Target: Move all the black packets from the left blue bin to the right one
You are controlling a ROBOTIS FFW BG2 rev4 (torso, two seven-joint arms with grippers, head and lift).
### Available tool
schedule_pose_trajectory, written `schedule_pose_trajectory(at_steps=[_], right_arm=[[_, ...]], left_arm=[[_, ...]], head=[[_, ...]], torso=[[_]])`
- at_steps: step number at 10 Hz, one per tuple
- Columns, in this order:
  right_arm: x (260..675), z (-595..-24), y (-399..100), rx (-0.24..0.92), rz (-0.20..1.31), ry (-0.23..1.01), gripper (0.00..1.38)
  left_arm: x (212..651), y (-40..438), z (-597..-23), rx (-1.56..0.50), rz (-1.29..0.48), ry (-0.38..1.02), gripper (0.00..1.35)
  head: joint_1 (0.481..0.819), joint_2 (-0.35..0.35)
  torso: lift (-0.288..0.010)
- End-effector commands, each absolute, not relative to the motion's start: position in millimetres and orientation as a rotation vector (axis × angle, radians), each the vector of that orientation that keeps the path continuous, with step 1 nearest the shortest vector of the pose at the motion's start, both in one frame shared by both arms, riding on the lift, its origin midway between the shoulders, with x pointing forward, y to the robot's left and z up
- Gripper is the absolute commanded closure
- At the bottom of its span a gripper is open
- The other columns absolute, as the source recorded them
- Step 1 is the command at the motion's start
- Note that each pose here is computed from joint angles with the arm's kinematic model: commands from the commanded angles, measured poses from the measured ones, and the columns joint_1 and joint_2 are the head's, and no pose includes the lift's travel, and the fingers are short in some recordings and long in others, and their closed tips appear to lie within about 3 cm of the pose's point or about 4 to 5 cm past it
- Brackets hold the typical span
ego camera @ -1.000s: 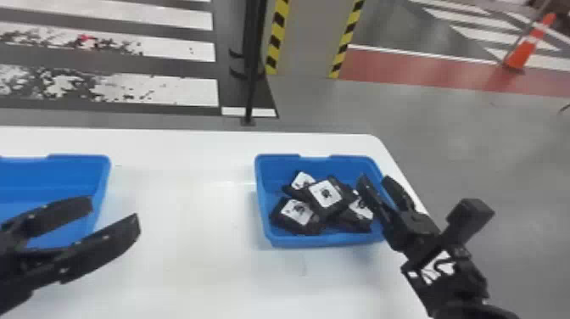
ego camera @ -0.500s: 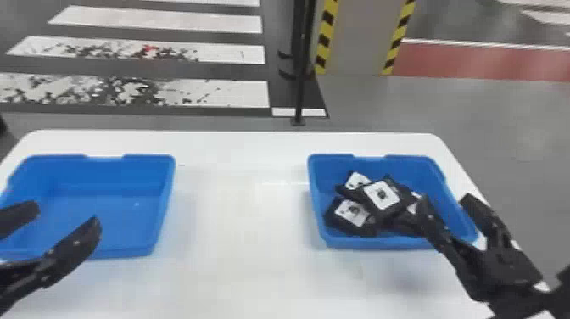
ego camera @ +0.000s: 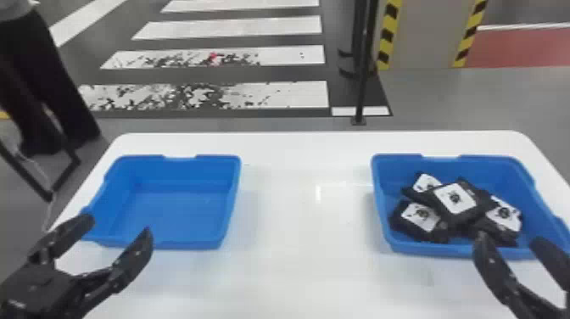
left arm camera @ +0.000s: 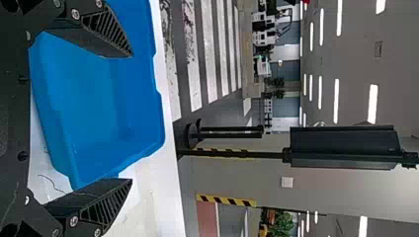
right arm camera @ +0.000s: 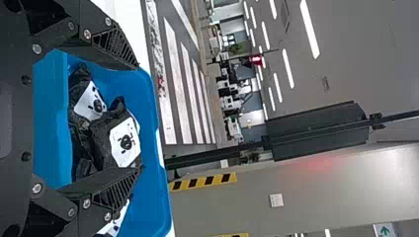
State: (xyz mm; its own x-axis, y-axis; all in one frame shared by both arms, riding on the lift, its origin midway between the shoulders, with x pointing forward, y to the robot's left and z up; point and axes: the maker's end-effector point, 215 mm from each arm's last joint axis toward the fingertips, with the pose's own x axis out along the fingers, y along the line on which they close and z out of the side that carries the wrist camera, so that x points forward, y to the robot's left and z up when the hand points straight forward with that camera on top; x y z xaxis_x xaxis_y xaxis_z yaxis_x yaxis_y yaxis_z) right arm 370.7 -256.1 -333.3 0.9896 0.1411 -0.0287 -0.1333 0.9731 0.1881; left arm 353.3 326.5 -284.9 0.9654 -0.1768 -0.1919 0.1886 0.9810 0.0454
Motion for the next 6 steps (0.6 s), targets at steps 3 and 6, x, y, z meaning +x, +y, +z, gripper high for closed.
schedule_pose_trajectory(at_steps=[3,6], right_arm=[[360,-320,-252,0.149,0.111,0.033,0.33],[366,-304,-242,0.150,0.125,-0.010,0.33]], left_arm=[[353,326,-310,0.058,-0.194,0.207,0.16],[355,322,-311,0.048,-0.199,0.199,0.16]], head=[[0.695,0.115],[0.695,0.128]], torso=[[-0.185],[-0.185]])
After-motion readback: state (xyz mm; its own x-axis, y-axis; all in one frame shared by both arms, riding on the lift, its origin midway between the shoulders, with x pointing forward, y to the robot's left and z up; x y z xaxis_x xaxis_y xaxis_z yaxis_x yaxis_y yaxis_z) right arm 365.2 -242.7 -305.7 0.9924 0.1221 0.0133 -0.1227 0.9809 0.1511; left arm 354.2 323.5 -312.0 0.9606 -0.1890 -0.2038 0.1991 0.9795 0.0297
